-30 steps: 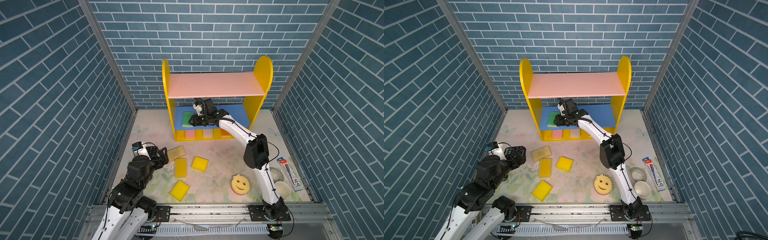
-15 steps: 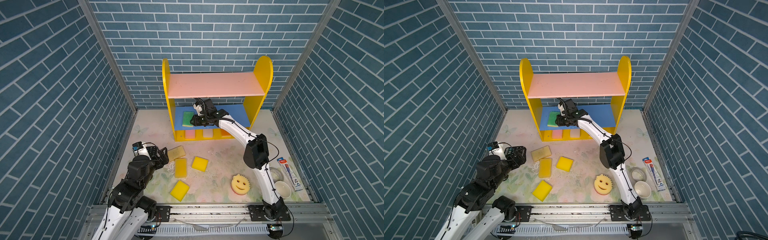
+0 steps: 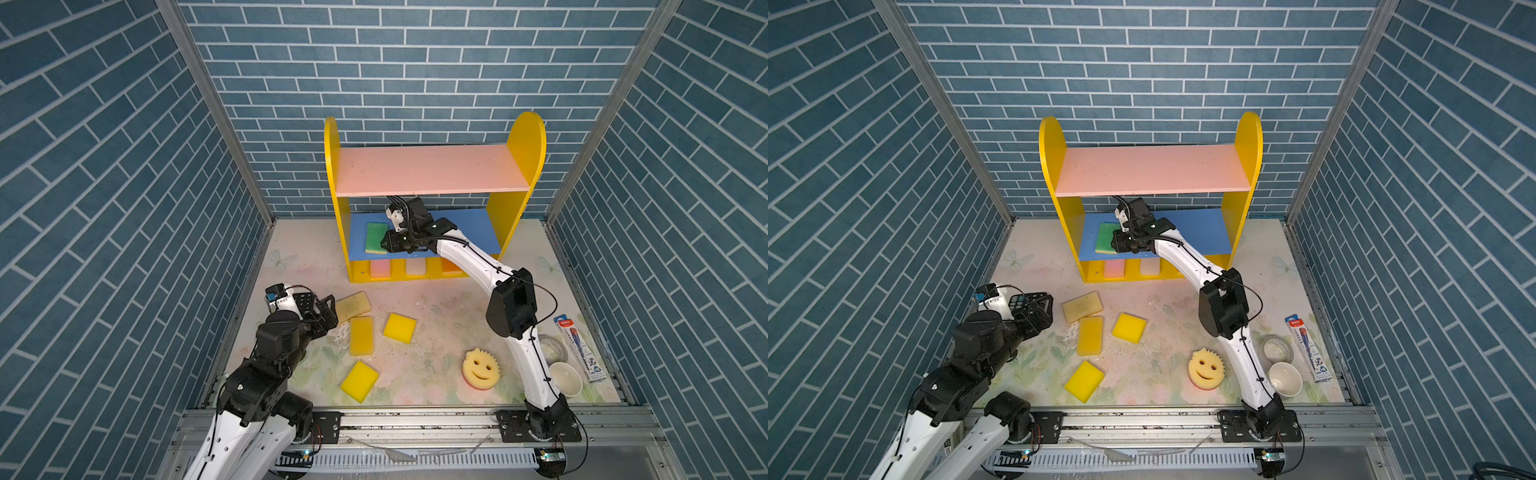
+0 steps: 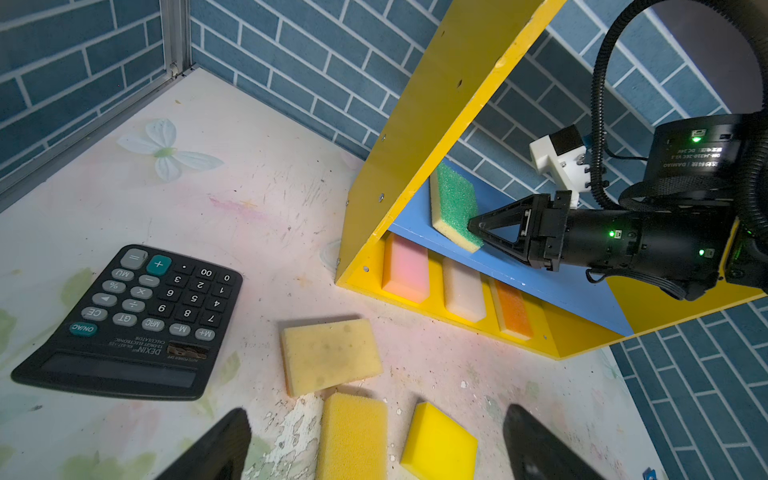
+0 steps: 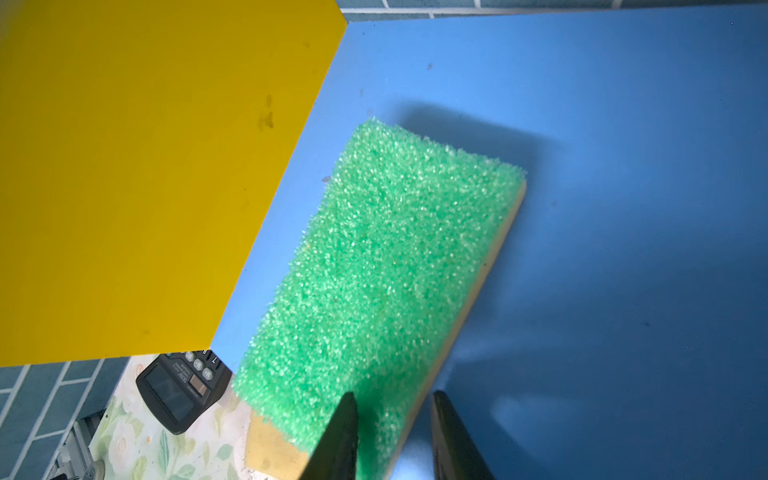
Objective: Place and organize the cleaning sponges onto the shelf
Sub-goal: 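Lower the green sponge flat onto the blue shelf with the right gripper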
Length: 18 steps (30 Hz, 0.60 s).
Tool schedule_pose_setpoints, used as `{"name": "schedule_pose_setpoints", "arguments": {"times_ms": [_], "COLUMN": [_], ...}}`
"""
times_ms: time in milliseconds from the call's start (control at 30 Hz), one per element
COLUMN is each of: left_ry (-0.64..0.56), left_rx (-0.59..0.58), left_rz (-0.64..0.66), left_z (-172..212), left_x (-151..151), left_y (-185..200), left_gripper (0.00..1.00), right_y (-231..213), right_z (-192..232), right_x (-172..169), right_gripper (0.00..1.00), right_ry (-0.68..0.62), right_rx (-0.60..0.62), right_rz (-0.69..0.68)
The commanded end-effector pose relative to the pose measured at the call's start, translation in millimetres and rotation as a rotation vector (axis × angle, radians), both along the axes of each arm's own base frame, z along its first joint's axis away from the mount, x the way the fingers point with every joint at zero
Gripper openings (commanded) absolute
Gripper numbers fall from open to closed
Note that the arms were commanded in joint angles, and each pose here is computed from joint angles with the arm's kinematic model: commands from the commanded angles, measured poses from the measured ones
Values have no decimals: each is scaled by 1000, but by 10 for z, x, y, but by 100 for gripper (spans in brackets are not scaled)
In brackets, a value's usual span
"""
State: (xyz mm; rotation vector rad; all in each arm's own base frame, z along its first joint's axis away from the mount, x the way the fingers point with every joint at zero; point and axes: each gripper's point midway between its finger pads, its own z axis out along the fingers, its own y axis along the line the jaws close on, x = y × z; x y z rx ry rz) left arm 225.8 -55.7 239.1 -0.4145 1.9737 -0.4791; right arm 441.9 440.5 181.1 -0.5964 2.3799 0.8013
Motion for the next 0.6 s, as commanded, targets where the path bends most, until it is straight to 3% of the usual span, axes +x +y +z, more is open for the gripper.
{"name": "schedule_pose_setpoints", "arguments": {"times_ms": [0,567], "left_ry": [10,6], "left_rx": [-2,-4], "left_rz": [-8,-24], "left_z": [-51,-12], "left_x": [13,55], "left_y": [-24,-67], "left_gripper": [96,96], "right_y": [52,56], "right_z": [105,306], "right_x": [17,46], "right_gripper": [30,34], "right_ry": [-54,-109], "right_rx": [-2,8], "right_rz": [54,71]}}
